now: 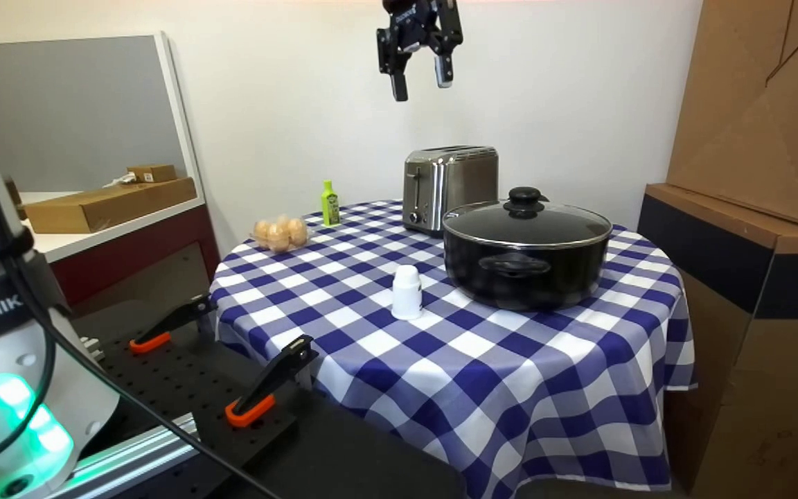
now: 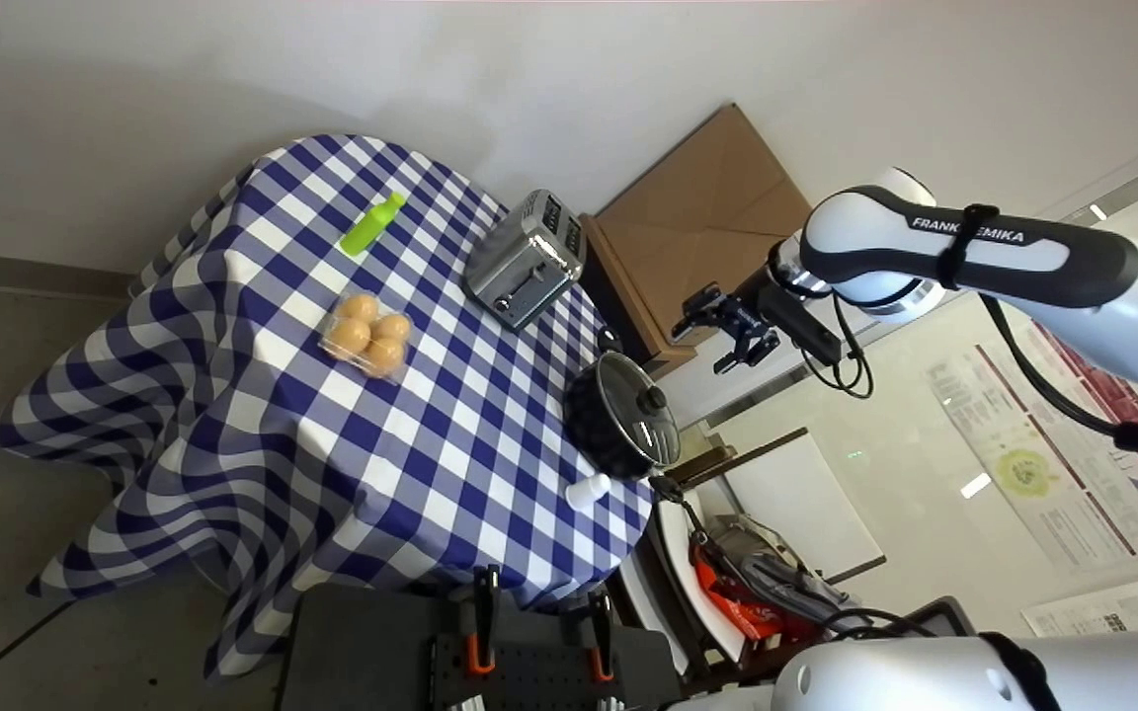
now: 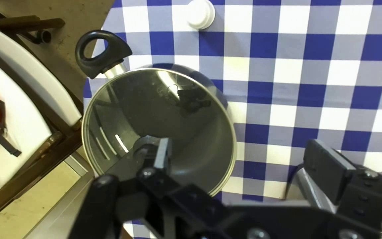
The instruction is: Cover the pot with the clear lid
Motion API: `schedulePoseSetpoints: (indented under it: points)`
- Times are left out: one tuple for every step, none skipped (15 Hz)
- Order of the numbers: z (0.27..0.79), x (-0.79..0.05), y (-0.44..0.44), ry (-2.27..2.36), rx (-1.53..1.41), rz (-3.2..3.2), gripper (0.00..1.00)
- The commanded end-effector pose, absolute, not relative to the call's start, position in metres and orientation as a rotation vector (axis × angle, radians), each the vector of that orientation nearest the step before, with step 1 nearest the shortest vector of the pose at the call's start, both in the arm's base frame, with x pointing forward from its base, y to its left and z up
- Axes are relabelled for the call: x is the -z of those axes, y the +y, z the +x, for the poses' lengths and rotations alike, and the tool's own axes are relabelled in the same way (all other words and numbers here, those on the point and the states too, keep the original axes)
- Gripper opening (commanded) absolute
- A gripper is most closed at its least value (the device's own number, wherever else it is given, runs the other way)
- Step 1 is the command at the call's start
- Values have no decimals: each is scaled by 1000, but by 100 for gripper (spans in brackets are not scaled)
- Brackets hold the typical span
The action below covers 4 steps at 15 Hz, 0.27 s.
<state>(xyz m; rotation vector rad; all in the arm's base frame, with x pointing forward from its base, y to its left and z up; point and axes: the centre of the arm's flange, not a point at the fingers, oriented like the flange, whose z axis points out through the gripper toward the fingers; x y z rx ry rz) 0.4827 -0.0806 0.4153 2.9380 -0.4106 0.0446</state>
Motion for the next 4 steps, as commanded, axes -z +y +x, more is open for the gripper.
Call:
schedulePoseSetpoints:
  points:
    - [475,-418,-70,-382,-54,2942,100]
    - [469,-421,-63,-362,-62,2944,100]
    - [464,-422,-59,-353,-66,2945,100]
    - [461,-422,-59,-353,-67,2946,100]
